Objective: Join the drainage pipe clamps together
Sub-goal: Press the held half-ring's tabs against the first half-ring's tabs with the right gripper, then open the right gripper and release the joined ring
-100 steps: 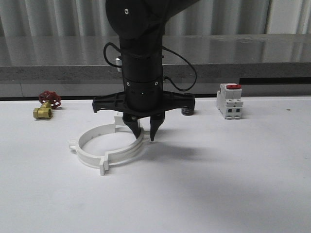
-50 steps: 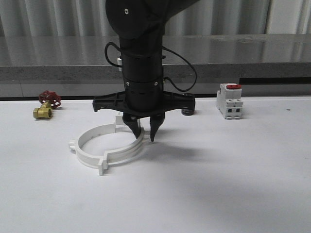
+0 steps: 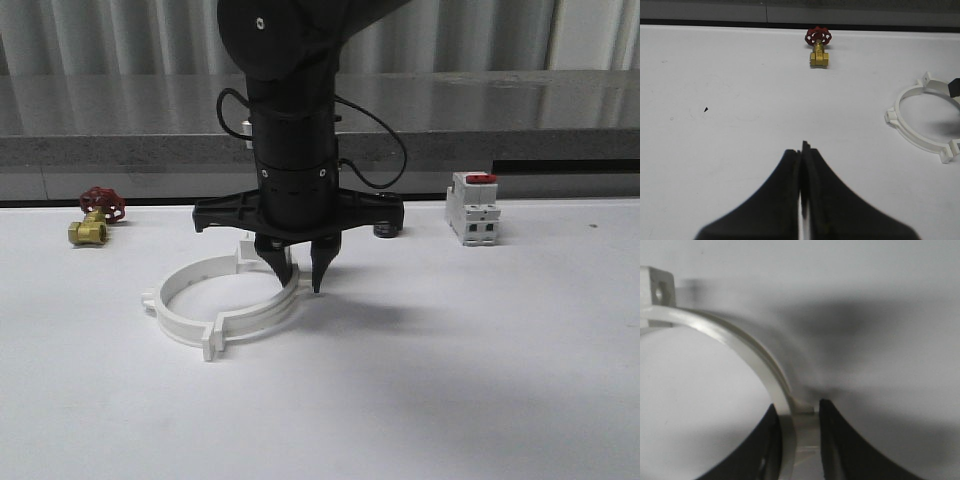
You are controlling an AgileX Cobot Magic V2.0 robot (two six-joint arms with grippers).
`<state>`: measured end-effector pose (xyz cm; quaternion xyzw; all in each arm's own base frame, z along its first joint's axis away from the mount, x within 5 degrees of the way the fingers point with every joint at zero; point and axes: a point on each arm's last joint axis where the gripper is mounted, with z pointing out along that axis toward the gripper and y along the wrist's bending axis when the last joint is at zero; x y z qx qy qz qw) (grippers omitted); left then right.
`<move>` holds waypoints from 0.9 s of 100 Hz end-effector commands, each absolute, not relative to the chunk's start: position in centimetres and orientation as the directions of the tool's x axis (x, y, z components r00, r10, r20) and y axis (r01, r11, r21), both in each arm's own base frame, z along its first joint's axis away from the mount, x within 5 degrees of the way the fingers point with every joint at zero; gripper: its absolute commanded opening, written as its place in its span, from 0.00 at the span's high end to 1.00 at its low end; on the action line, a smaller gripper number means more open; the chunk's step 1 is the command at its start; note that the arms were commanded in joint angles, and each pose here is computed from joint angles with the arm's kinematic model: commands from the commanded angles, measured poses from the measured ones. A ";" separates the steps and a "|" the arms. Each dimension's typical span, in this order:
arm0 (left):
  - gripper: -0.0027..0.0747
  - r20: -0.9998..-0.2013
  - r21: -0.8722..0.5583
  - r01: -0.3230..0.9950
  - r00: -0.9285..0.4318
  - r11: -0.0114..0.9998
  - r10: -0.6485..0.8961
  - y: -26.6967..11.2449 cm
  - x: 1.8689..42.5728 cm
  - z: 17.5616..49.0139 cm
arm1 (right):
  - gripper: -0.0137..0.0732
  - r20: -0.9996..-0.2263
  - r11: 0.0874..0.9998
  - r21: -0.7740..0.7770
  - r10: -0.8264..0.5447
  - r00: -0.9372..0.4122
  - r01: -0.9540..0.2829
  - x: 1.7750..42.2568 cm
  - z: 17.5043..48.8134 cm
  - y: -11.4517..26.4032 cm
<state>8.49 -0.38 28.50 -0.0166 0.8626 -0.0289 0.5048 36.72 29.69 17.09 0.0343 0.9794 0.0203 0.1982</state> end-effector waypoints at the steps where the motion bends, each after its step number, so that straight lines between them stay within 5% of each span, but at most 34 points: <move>1: 0.99 -0.913 -0.073 0.014 -0.404 0.997 -0.062 -0.4 8.8 30.0 | 0.66 -0.472 0.993 0.110 0.085 -0.877 0.037 37.0 21.1 29.6; 25: 0.99 -0.913 -0.073 0.014 -0.404 0.997 -0.062 -0.4 8.8 30.0 | 0.39 -0.479 0.992 0.119 0.086 -0.874 0.032 37.1 21.1 29.7; 60: 0.99 -0.913 -0.073 0.014 -0.404 0.997 -0.062 -0.4 8.8 30.0 | 0.38 -0.491 0.992 0.126 0.090 -0.866 0.032 37.1 21.8 29.6; 90: 0.99 -0.913 -0.073 0.014 -0.404 0.997 -0.062 -0.4 8.8 30.0 | 0.39 -0.592 0.997 0.079 0.042 -0.805 -0.006 37.4 27.7 25.8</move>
